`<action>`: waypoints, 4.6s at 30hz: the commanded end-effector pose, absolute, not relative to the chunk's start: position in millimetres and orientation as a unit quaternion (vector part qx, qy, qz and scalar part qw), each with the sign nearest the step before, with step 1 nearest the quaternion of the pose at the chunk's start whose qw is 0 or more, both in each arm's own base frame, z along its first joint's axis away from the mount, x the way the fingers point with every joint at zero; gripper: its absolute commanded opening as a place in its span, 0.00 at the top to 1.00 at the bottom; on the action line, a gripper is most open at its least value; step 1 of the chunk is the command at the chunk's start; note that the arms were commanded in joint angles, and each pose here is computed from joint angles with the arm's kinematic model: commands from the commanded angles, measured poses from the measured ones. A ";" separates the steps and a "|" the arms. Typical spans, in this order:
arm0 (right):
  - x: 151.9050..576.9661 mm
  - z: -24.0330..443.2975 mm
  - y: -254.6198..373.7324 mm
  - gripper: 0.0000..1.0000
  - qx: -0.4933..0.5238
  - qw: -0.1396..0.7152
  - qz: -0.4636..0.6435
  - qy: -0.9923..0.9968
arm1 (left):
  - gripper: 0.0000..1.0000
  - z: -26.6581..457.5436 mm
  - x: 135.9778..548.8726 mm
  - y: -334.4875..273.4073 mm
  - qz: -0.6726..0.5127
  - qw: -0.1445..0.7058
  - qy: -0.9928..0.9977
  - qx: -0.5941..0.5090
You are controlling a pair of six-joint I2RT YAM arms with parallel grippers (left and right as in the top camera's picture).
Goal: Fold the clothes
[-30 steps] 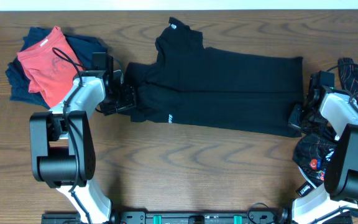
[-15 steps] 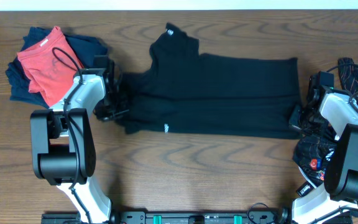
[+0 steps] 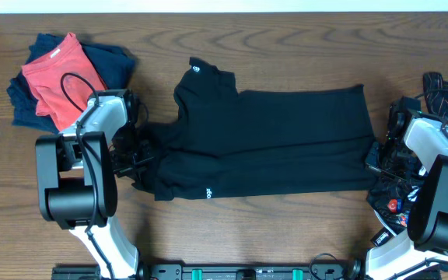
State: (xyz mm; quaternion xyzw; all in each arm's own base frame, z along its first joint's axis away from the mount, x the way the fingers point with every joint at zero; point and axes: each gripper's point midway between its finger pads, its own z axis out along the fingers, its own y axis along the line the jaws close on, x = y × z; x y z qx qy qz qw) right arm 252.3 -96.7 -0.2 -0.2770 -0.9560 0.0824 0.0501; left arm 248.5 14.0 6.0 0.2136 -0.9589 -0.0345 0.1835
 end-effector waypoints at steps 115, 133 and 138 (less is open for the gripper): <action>468.9 94.3 -76.0 0.99 -0.189 -0.205 -0.018 -0.960 | 0.94 185.1 443.2 -123.7 0.313 -0.175 -0.934 0.010; 313.8 106.6 -95.7 0.99 -0.187 0.066 0.119 -0.973 | 0.94 184.2 280.4 -111.8 0.282 0.117 -0.952 -0.016; 304.5 104.4 -93.9 0.99 -0.185 0.085 0.119 -0.972 | 0.94 173.5 261.6 -103.7 0.258 0.160 -0.953 -0.008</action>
